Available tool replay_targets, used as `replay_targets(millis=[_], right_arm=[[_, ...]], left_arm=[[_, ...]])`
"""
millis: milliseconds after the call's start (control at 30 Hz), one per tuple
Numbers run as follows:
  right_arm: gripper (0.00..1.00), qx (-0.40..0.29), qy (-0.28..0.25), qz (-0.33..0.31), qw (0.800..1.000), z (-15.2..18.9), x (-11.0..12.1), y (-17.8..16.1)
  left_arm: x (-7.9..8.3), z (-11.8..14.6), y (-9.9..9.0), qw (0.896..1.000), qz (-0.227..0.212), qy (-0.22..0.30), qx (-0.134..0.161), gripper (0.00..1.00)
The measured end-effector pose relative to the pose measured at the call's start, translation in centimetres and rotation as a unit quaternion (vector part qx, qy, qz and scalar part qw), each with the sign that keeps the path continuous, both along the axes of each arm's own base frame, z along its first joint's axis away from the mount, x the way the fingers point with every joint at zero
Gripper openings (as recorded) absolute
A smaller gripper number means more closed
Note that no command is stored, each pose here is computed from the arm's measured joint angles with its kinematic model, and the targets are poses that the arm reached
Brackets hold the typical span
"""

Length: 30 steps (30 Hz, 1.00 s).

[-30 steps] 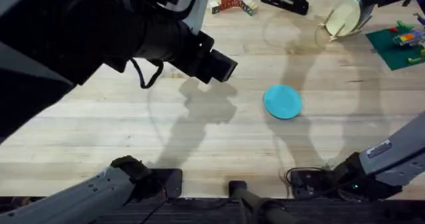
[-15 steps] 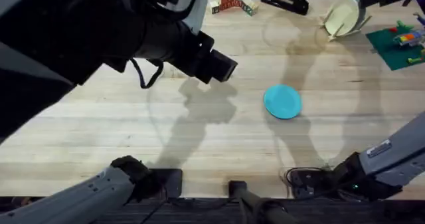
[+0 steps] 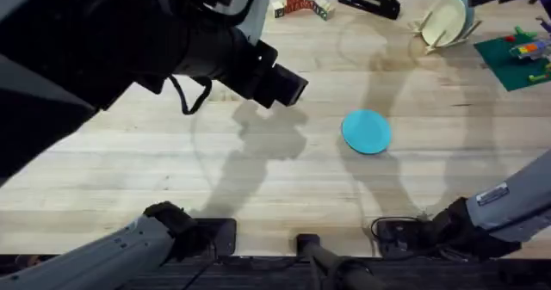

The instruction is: Pick up the plates from the table one by one and place each into a slot on the dish rack.

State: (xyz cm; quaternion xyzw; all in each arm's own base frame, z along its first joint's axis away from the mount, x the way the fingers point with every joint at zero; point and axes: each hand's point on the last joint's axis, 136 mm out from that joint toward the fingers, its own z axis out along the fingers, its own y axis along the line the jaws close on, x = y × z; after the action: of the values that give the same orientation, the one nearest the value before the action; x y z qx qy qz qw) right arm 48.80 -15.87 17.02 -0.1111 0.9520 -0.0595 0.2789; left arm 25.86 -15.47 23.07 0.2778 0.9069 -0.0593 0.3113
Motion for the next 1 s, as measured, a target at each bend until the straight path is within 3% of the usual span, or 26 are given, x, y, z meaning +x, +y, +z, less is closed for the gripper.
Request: replay_targets(millis=[200, 500, 533, 600, 633, 833, 1000], right_arm=[[0.268, -0.002, -0.026, -0.011, 1.0, 5.1, -2.3, 0.9], [0.547, -0.004, -0.078, -0.022, 0.997, 13.0, -7.3, 3.2], [0.623, -0.002, -0.079, -0.023, 0.997, 13.7, -8.1, 3.7], [0.897, 0.001, -0.078, -0.02, 0.997, 14.6, -9.5, 4.6], [0.966, 0.001, -0.078, -0.018, 0.997, 15.0, -10.1, 5.1], [0.995, 0.006, -0.102, -0.004, 0.995, 18.0, -13.1, 8.1], [0.996, 0.023, -0.094, -0.007, 0.995, 19.3, -17.3, 10.1]], left_arm=[[0.0, 0.0, 0.0, 1.0, 0.0, 0.0, 0.0, 0.994], [0.0, 0.0, 0.0, 1.0, 0.0, 0.0, 0.0, 0.993], [0.0, 0.0, 0.0, 1.0, 0.0, 0.0, 0.0, 0.993], [0.0, 0.0, 0.0, 1.0, 0.0, 0.001, 0.001, 0.993], [-0.1, -0.1, 0.0, 1.0, 0.0, 0.002, 0.001, 0.993], [-0.1, -0.1, 0.0, 1.0, 0.0, 0.002, 0.001, 0.994], [-0.1, -0.1, 0.0, 1.0, 0.0, 0.002, 0.001, 0.994]])
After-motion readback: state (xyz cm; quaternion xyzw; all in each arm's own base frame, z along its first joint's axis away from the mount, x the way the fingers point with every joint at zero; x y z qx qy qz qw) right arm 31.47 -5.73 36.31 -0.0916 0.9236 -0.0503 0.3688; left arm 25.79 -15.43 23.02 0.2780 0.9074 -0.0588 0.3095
